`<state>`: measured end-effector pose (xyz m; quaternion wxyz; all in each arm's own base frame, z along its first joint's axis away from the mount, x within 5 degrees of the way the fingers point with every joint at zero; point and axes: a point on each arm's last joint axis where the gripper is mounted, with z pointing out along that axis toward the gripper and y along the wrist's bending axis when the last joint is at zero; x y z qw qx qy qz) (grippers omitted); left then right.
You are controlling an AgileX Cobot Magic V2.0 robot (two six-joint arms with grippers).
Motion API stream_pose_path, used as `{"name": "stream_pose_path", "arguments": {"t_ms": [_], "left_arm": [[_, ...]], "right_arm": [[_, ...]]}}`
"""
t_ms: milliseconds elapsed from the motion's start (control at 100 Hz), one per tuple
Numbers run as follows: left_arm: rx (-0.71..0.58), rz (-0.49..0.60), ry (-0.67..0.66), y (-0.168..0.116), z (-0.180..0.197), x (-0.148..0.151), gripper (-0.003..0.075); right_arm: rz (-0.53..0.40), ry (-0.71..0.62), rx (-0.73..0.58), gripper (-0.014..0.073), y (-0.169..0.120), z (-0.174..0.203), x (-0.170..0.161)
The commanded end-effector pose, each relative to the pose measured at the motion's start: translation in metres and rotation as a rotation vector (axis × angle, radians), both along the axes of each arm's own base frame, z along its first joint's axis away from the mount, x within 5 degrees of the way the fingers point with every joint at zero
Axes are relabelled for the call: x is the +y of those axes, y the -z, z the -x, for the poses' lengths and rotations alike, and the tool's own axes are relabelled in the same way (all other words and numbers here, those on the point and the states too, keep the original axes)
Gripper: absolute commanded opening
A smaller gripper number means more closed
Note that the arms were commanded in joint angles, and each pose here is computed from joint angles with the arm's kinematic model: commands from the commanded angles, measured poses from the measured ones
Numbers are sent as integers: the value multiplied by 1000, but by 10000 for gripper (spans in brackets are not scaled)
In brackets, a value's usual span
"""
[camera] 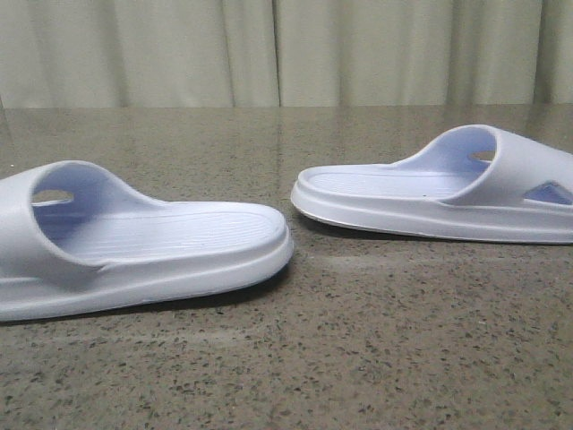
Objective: Insert blue slippers together front up
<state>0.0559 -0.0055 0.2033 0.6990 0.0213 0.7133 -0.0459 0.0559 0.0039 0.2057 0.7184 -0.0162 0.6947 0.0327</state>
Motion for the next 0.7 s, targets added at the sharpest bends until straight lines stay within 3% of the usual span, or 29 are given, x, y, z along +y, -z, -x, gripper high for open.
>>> {"name": "stream_pose_path", "arguments": {"t_ms": [0,170,350,590,690], "left_arm": [[-129,74,-6,-9,2,1,16],[-161,278,-3,-16,3,2,15],[-147,537,34,-32,7,1,15],[-140,530,123,-78,21,-5,15],[-68,512,160,-97,21,-10,15]], "right_arm": [[-4,8,-125,-107,-6,2,-1],[-9,5,-81,-107,-5,2,-1],[-101,-8,-90,-106,-25,6,0],[-106,-32,-54,-106,-65,18,1],[-111,-40,-37,-106,-83,19,2]]}}
